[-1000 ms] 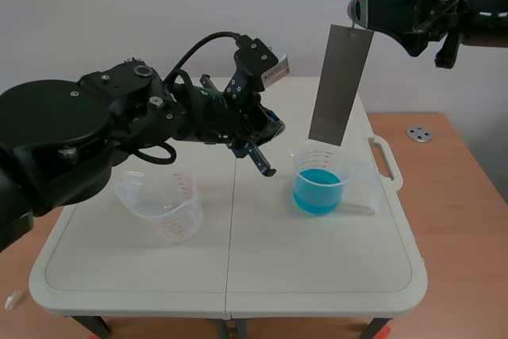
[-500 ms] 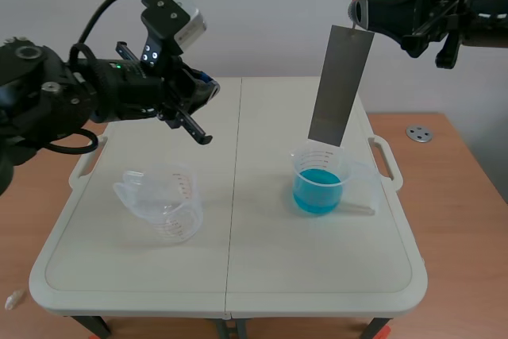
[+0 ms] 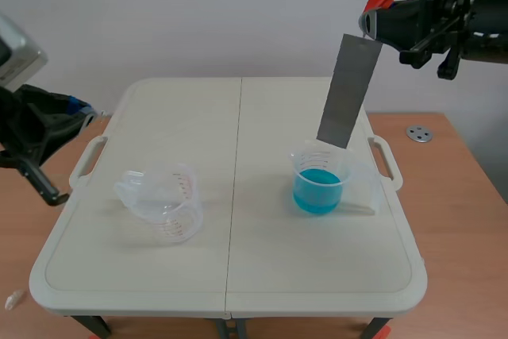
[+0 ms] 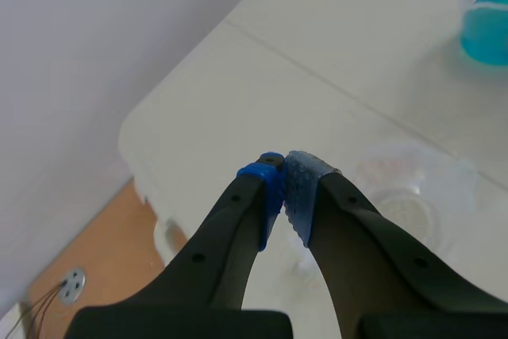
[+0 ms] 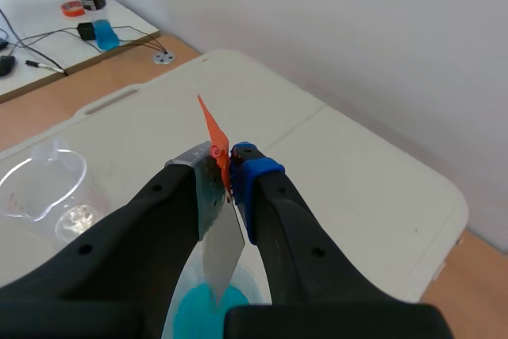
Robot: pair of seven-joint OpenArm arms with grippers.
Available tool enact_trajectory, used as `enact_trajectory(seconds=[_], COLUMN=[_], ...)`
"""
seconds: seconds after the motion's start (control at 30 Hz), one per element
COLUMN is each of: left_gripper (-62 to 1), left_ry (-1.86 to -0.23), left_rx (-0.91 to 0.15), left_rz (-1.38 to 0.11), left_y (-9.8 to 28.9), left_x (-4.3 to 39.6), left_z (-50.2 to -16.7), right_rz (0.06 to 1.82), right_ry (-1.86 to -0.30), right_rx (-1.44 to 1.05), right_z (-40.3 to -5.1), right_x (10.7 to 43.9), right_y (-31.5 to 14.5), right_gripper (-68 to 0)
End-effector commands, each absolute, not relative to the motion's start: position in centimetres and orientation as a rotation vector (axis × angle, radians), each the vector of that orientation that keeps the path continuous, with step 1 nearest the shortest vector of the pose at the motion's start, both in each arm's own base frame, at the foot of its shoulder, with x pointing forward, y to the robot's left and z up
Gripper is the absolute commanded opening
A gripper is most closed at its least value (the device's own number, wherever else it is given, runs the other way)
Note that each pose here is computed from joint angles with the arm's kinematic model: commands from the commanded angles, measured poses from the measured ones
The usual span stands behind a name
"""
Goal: Hold the metal plate by the orange handle, dip it into the blue solution, take it out and point at it, then put the plate back in the beaker on the left.
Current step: 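Point at the plate with the left hand, then lower the plate into the blue solution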
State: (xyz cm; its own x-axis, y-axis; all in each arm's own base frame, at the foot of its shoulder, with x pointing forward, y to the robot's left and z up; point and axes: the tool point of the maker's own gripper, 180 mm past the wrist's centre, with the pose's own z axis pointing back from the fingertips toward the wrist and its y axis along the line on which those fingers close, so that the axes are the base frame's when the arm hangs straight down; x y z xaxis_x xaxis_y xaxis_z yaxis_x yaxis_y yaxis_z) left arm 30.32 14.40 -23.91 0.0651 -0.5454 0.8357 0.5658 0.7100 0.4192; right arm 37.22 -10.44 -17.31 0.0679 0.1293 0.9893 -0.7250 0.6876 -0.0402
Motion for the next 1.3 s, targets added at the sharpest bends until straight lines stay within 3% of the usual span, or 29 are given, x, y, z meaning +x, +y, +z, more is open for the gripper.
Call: enact_trajectory(seconds=[0.0, 0.23, 0.63, 0.87, 1.27], left_gripper=[-59.0, -59.0, -59.1, -59.1, -59.1], left_ry=[-1.236, -1.103, -0.853, -0.767, -0.609], left_rx=[0.002, 0.102, 0.042, 0.049, -0.047], left_rz=[-0.8, -0.703, -0.676, -0.587, -0.558], left_y=[15.8, 21.2, 23.1, 24.8, 24.5], left_x=[29.8, 25.3, 16.2, 13.3, 8.1], left_z=[-24.6, -27.8, -33.2, -35.7, -39.5], right_rz=[0.71, 0.706, 0.722, 0.707, 0.648], right_ry=[-1.391, -1.386, -1.357, -1.351, -1.288], right_rx=[0.571, 0.584, 0.588, 0.597, 0.581], right_z=[-16.6, -18.1, -20.0, -20.6, -24.6], right_x=[37.3, 37.4, 37.3, 37.3, 37.8], right_y=[-9.7, -9.3, -8.5, -8.1, -8.4], right_gripper=[-66.2, -66.2, -66.2, -66.2, -66.2])
